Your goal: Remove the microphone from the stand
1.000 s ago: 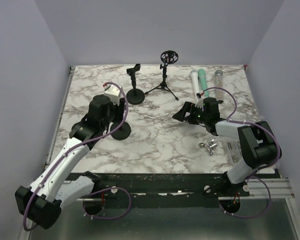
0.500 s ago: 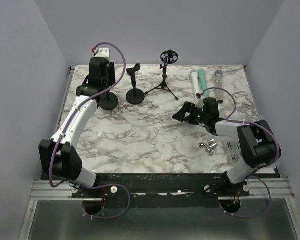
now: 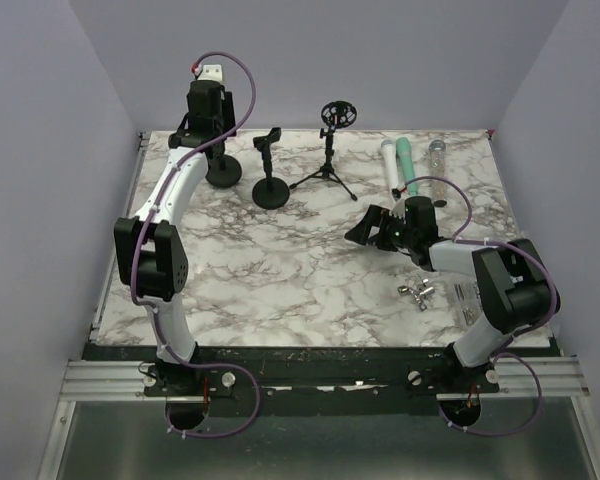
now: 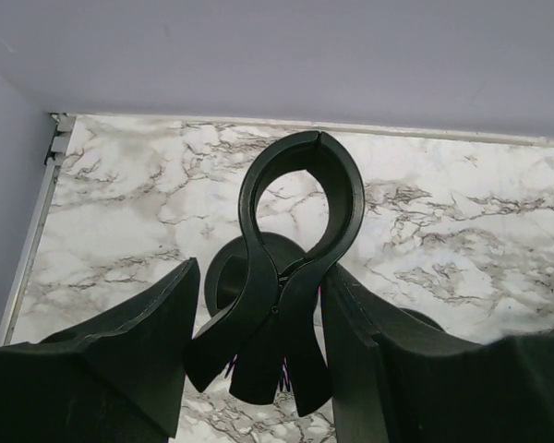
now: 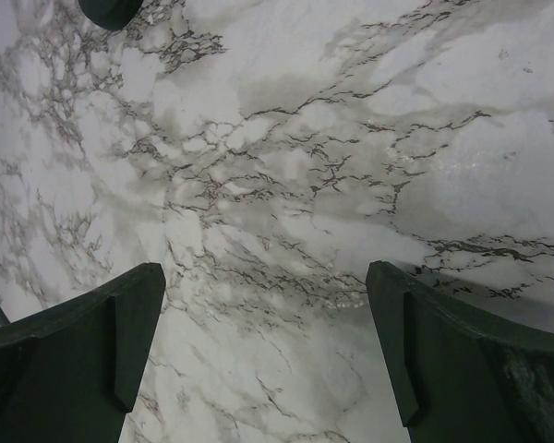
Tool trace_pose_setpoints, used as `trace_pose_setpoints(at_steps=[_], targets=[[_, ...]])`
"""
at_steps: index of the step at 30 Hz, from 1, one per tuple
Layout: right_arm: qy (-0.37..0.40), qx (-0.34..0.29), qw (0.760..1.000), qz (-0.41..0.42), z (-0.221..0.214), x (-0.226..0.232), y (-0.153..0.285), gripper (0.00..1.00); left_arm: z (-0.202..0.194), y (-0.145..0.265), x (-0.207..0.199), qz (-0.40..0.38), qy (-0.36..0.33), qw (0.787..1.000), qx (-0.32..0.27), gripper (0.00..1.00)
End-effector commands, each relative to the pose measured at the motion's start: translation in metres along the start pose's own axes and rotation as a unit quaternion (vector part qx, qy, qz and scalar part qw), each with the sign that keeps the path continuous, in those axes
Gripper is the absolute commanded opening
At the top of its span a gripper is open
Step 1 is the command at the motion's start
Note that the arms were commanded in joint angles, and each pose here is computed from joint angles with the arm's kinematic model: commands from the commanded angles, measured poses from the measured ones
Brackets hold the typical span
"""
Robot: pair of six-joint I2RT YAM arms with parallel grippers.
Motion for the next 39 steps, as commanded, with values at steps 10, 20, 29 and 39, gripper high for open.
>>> trace_pose_setpoints(at_steps=[10, 20, 29, 39], targets=[[0.000, 0.003, 1.000, -0.017, -0.005, -0.011, -0.007, 1.00, -0.007, -0.016, 0.005, -0.020, 0.081, 0.996, 0.019, 0.26], [0.002, 0.005, 1.000, -0.020, -0.006, -0.011, -0.007, 1.00, 0.027, 0.032, 0.013, -0.024, 0.107, 0.994, -0.005, 0.98], [0.012, -0.008, 1.000, -0.020, 0.001, -0.005, 0.003, 1.00, 0.051, 0.114, 0.015, -0.071, 0.138, 0.987, -0.030, 0.98], [0.013, -0.017, 1.000, -0.015, 0.003, 0.000, 0.008, 1.00, -0.023, 0.227, -0.042, -0.277, 0.178, 0.944, -0.008, 0.99]])
Point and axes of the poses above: each gripper's point midway between its finger pads, its own y axis back along the fingers, its own x axis along the line the jaws close on, z = x × y, the point moved 4 cm from there along y, back along the fingers, and after that the axes turned 1 degree about y, right-handed, at the moved point
